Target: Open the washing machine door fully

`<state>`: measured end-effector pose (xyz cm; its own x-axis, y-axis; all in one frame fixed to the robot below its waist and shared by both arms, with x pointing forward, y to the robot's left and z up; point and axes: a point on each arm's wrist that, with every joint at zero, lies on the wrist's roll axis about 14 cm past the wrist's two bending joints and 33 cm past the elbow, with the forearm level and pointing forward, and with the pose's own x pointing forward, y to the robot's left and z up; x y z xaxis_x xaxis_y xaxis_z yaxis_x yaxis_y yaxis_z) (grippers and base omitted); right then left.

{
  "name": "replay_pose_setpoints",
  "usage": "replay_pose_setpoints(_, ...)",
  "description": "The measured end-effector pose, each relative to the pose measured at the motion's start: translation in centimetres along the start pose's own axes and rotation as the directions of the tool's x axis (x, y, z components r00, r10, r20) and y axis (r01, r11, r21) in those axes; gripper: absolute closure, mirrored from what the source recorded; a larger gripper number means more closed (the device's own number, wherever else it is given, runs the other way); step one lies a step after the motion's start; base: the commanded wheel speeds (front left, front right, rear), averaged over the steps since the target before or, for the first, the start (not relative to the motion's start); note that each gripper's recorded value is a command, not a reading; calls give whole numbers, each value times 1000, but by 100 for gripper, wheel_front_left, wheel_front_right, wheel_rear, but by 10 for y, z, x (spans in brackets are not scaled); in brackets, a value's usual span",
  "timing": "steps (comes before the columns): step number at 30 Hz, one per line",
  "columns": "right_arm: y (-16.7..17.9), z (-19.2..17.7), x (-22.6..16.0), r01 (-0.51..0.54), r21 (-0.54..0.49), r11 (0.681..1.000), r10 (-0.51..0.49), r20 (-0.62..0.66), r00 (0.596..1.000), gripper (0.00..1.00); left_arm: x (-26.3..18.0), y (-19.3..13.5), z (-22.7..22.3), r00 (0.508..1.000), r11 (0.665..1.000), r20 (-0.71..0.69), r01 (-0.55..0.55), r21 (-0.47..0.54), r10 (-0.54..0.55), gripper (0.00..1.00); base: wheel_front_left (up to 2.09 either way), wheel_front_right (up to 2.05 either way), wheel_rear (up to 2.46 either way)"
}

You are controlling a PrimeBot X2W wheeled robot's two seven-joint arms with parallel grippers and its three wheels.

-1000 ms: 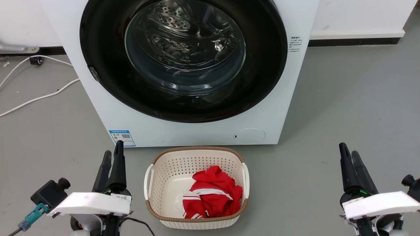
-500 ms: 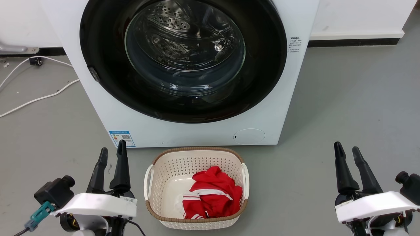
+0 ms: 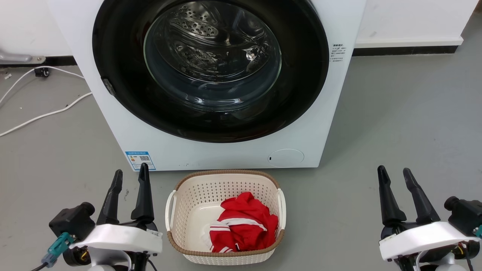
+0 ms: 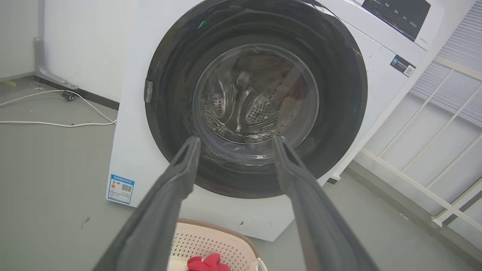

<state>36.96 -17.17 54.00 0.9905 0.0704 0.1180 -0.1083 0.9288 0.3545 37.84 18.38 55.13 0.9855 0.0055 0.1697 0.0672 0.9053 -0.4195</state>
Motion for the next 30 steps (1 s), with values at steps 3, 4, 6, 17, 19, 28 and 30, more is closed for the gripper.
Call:
replay_pose_setpoints(3,1,0,0,-4,-31,1000,4,-1,1000,0,0,-1,0,1000,999,2,3,32,-3,0,0,0,0)
replay_pose_setpoints(4,1,0,0,-6,-39,999,6,-2,1000,0,0,-1,-1,1000,999,2,4,44,-4,0,0,0,0)
replay_pose_setpoints(6,2,0,-1,-8,-58,998,8,-3,1000,0,-1,-1,-1,1000,998,1,6,63,-6,0,0,0,0)
replay_pose_setpoints(17,5,0,-2,-25,-154,988,23,-11,1000,0,-3,-5,-4,1000,985,1,25,171,-25,0,0,0,0)
replay_pose_setpoints(19,6,0,-2,-28,-167,986,26,-13,1000,0,-3,-6,-4,1000,982,2,29,188,-30,0,0,0,0)
replay_pose_setpoints(28,9,-2,-4,-41,-220,975,38,-18,999,0,-3,-9,-3,999,964,10,41,261,-45,0,0,0,0)
replay_pose_setpoints(30,10,-3,-5,-45,-232,972,41,-22,999,0,-2,-10,-2,999,960,15,44,277,-51,0,0,0,0)
